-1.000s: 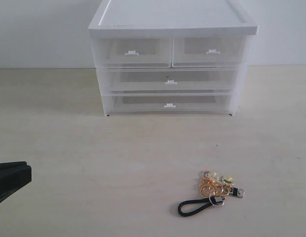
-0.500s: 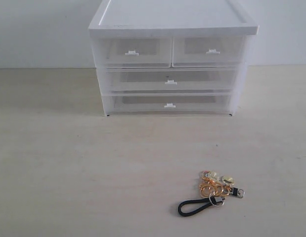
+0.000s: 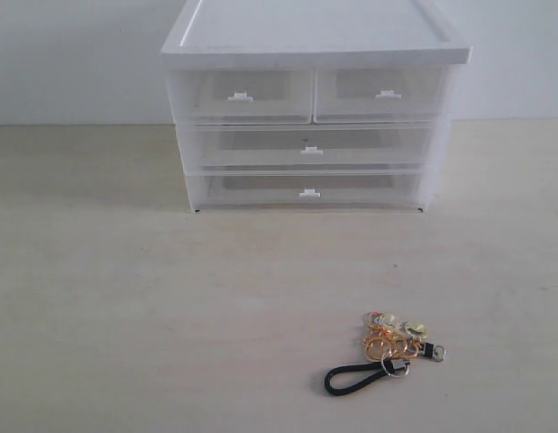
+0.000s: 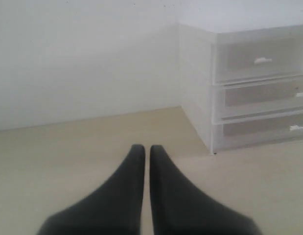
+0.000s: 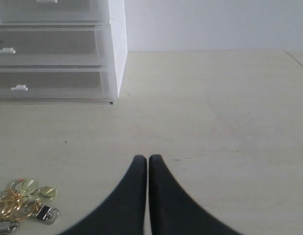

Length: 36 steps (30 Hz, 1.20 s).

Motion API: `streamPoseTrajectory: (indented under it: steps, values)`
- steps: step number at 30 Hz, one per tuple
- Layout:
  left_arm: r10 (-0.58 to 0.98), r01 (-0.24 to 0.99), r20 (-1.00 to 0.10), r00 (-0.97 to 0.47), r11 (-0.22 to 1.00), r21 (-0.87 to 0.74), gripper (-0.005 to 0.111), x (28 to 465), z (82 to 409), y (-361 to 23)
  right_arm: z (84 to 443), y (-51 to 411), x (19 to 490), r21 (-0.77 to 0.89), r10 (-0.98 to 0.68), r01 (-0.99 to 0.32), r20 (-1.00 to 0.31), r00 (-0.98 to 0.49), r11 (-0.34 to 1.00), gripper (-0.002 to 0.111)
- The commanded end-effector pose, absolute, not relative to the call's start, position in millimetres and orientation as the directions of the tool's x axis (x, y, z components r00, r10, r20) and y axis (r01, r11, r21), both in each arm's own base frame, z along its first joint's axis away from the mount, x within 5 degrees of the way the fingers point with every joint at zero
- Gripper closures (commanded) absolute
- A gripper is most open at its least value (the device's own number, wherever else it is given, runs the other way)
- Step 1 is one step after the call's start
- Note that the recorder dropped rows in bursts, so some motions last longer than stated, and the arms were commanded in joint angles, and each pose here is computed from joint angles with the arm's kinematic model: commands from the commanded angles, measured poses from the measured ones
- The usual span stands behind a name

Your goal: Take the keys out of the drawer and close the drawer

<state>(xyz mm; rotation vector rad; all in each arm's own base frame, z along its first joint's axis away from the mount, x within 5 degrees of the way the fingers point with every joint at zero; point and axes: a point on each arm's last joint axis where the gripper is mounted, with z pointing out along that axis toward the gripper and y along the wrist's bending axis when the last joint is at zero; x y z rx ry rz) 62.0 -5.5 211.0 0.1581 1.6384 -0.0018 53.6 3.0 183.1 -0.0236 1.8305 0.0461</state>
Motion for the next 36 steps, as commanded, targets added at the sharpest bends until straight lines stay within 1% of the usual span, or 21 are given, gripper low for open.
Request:
streamPoseTrajectory:
  steps: [1, 3, 5, 7, 9, 10, 13, 14, 18, 36]
  values:
    - [0.035, 0.105, -0.998, -0.045, 0.994, 0.03, 0.103, 61.6, 203.0, -6.1, 182.8, 2.9, 53.6, 0.011, 0.001, -0.042, -0.969, -0.247, 0.999, 0.109]
    - [0.012, 0.095, -0.998, -0.055, 0.995, 0.007, 0.103, 57.1, 200.6, -4.8, 182.8, 2.9, 53.6, 0.011, 0.001, -0.042, -0.969, -0.247, 0.999, 0.109]
    - [-0.004, 0.087, -0.993, -0.119, 0.996, -0.015, 0.103, 55.7, 194.5, -4.1, 182.8, 2.9, 53.6, 0.011, 0.001, -0.042, -0.969, -0.247, 0.999, 0.109]
    - [-0.002, 0.082, -0.989, -0.15, 0.996, -0.014, 0.103, 55.3, 191.7, -3.7, 182.8, 2.9, 53.6, 0.011, 0.001, -0.042, -0.969, -0.247, 0.999, 0.109]
    - [0.056, 0.086, -0.979, -0.195, 0.995, 0.04, 0.103, 54.6, 187.2, -3.1, 182.8, 2.9, 53.6, 0.013, 0.003, -0.041, -0.969, -0.247, 0.999, 0.109]
    - [0.118, 0.097, -0.972, -0.205, 0.99, 0.099, 0.103, 54.3, 185.7, -2.8, 182.8, 2.9, 53.6, 0.013, 0.003, -0.041, -0.969, -0.247, 0.999, 0.109]
    - [0.195, 0.113, -0.961, -0.194, 0.978, 0.175, 0.103, 54.4, 186.0, -2.9, 182.8, 2.9, 53.6, 0.013, 0.003, -0.041, -0.969, -0.247, 0.999, 0.109]
    - [0.195, 0.113, -0.961, -0.194, 0.978, 0.175, 0.103, 54.4, 186.0, -2.9, 182.8, 2.9, 53.6, 0.013, 0.003, -0.041, -0.969, -0.247, 0.999, 0.109]
    - [0.116, 0.098, -0.972, -0.203, 0.99, 0.098, 0.103, 54.4, 186.0, -2.9, 182.8, 2.9, 53.6, 0.013, 0.003, -0.041, -0.969, -0.247, 0.999, 0.109]
    - [0.119, 0.098, -0.972, -0.204, 0.99, 0.1, 0.103, 54.3, 185.8, -2.9, 182.8, 2.9, 53.6, 0.016, 0.005, -0.041, -0.969, -0.247, 0.999, 0.109]
